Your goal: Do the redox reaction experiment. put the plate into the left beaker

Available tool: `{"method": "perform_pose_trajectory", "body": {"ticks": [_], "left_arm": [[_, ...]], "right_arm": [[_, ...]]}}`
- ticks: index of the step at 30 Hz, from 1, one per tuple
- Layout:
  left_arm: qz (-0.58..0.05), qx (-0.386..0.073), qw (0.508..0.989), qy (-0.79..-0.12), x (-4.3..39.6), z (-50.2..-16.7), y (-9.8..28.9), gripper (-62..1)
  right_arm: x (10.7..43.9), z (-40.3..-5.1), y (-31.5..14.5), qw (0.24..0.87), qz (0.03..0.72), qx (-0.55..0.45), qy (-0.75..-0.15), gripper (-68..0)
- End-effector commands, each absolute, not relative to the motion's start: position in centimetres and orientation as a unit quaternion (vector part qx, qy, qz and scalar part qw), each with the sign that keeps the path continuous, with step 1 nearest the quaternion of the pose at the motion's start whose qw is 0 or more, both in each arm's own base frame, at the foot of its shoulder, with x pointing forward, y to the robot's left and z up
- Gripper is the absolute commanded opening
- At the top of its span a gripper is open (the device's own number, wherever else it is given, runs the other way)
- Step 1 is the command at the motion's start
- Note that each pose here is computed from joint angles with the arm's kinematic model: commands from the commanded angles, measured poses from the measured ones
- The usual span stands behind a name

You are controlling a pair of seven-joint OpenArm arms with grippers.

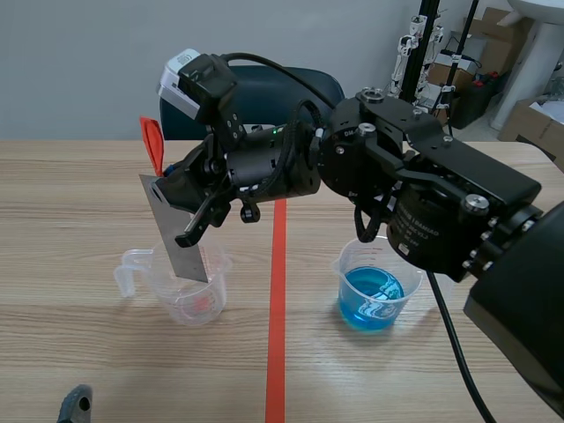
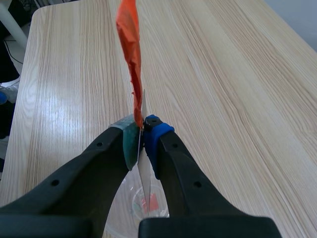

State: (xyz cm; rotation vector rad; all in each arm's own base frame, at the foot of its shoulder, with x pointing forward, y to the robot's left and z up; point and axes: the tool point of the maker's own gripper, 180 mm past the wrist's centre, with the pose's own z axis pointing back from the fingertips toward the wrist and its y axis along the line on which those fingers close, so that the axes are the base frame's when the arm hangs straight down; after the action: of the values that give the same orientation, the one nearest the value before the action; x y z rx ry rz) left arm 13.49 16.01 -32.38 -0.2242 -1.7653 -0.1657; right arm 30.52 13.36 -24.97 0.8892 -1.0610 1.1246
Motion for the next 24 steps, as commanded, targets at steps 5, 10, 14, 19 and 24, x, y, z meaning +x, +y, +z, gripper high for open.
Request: {"method": "perform_pose_trajectory", "body": {"ticks": [5, 10, 14, 19, 24], "left_arm": [[-0.077, -0.095, 0.621, -0.774, 13.4, -32.0, 16.3, -3.7], [-0.077, -0.095, 0.621, -0.774, 13.4, -32.0, 16.3, -3.7], [-0.077, -0.095, 0.621, -0.774, 13.4, -32.0, 16.3, -3.7], [-0.077, -0.095, 0.621, -0.774, 13.4, -32.0, 16.3, -3.7], [-0.077, -0.095, 0.621, -0.774, 13.4, -32.0, 16.3, -3.7]], "right_arm": [[30.3, -24.3, 14.3, 0.604, 0.501, 0.394, -0.478, -66.9], [29.9, -25.4, 14.5, 0.596, 0.516, 0.386, -0.478, -66.9], [29.8, -26.1, 14.6, 0.592, 0.521, 0.384, -0.480, -66.9], [29.9, -26.7, 14.4, 0.585, 0.533, 0.370, -0.486, -66.9], [29.9, -26.8, 14.3, 0.576, 0.544, 0.361, -0.492, -66.9]]}}
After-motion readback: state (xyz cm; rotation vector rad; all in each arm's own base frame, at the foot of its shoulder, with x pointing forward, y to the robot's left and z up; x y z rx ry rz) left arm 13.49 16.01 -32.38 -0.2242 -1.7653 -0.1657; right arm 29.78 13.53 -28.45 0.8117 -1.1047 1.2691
